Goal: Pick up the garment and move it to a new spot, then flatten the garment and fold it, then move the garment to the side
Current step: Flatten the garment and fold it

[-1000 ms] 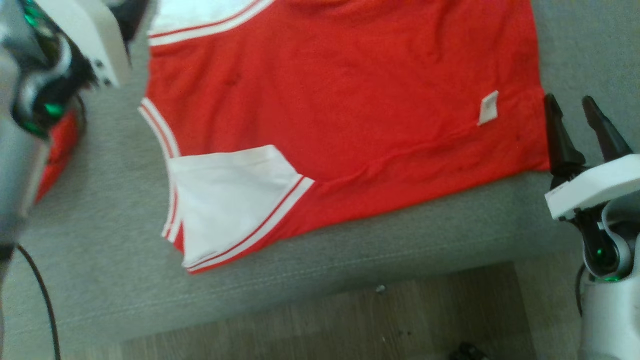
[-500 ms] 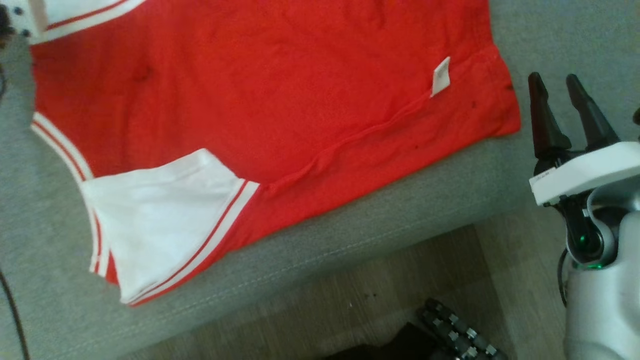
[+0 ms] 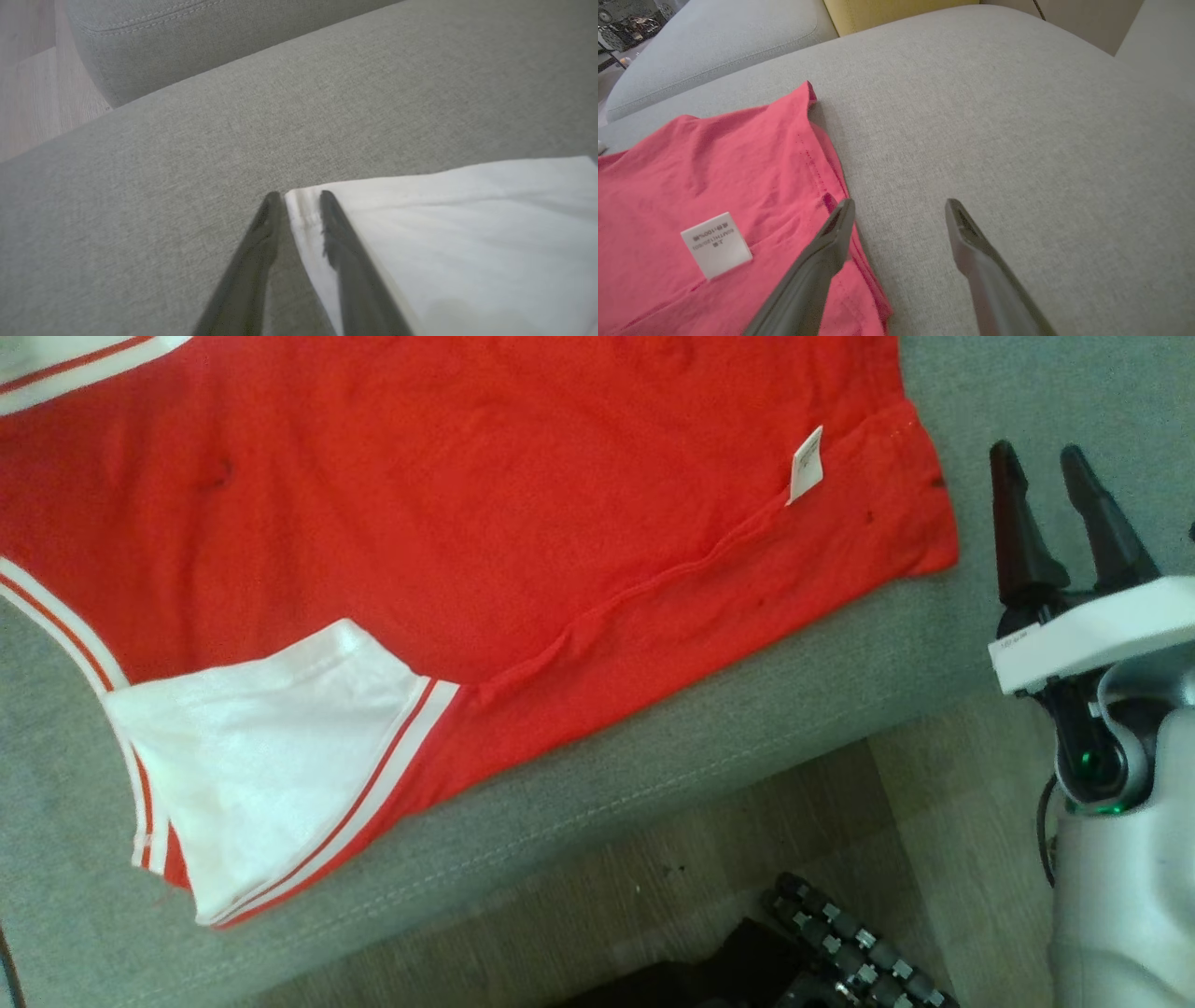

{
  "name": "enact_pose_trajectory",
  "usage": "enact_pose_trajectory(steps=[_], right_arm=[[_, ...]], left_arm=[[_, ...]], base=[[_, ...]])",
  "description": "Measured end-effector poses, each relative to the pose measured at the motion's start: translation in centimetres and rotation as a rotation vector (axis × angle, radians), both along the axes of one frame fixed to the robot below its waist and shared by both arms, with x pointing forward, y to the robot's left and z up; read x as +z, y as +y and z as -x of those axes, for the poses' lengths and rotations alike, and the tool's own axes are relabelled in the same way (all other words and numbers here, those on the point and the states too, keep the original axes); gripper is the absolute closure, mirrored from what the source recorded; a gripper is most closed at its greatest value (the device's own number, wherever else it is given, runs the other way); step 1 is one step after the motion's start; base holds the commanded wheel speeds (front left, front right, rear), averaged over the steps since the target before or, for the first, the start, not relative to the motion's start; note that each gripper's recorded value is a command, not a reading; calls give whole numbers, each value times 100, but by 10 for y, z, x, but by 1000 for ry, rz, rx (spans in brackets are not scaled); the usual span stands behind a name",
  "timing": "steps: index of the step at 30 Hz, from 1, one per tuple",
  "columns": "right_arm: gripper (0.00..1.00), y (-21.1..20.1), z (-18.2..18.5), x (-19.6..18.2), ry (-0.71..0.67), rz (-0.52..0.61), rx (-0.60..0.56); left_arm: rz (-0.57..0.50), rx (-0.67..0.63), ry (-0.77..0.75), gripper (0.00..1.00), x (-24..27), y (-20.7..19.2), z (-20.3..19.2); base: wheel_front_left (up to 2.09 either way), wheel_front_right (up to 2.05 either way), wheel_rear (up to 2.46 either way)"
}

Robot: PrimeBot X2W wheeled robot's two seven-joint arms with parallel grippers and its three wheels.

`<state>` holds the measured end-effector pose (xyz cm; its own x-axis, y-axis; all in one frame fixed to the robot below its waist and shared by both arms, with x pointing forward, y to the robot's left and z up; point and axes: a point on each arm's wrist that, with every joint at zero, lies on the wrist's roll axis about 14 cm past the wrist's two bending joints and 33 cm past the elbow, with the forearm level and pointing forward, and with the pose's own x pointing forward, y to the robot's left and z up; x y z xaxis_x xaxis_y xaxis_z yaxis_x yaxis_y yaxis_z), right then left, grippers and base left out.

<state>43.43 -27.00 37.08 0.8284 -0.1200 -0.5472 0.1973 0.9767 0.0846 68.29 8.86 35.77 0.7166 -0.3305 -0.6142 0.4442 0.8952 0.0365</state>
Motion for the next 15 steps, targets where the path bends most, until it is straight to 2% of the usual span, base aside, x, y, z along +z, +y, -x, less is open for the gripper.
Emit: enact_pose_trajectory(steps=[1, 6, 11, 15], right_arm=[[0, 0, -3, 2, -8, 1, 3], [0, 7, -17, 14, -36, 6, 39], [0, 22, -51, 35, -42, 18, 130], [0, 39, -79, 40, 54, 10, 209]], left_arm=[[-2, 1, -2, 100, 0, 0, -1], [1, 9, -12, 100, 3, 4, -1], [31, 20, -43, 100, 19, 5, -1], [59, 13, -69, 100, 38, 0, 3]], base=[[0, 0, 0], [0, 0, 0], [0, 0, 0], [0, 0, 0]])
